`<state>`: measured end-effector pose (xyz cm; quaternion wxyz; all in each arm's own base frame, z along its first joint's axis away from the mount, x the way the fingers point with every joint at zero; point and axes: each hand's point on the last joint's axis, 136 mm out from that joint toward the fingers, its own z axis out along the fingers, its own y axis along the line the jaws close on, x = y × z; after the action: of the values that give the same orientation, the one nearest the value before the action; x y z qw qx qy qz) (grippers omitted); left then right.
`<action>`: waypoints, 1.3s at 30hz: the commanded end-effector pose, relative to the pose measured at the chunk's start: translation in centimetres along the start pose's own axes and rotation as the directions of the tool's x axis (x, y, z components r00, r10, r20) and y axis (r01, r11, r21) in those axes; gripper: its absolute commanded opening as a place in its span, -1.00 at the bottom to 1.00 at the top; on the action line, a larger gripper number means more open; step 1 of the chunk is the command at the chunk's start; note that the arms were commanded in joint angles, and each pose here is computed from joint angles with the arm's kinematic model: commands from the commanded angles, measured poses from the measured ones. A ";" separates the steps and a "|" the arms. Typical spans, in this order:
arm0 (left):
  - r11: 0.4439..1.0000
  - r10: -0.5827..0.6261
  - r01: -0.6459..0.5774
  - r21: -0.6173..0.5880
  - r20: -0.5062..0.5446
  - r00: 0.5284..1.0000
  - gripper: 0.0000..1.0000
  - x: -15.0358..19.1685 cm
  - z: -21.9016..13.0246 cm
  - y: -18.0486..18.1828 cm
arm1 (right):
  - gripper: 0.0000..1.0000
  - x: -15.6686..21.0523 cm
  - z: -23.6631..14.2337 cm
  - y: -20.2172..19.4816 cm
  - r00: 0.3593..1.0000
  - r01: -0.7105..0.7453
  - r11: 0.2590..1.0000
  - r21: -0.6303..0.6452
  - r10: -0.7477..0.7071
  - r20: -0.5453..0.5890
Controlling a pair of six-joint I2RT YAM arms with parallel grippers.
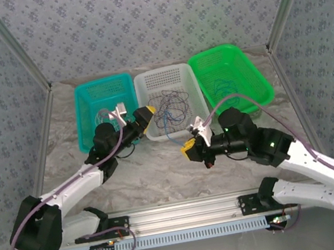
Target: Untangle the cables
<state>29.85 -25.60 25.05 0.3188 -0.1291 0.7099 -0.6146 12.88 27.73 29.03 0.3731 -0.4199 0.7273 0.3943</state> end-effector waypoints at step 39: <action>0.858 -0.344 0.366 0.361 -0.126 0.930 0.74 0.6 -1.7 -9.4 | -1.00 0.4 6.0 -1.6 0.873 0.488 0.857 0.166 -0.475 -0.112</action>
<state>26.95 -26.85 30.28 0.1827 -0.1983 0.5886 -0.7621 15.42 31.94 25.64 0.4668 -0.5644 0.6516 0.1974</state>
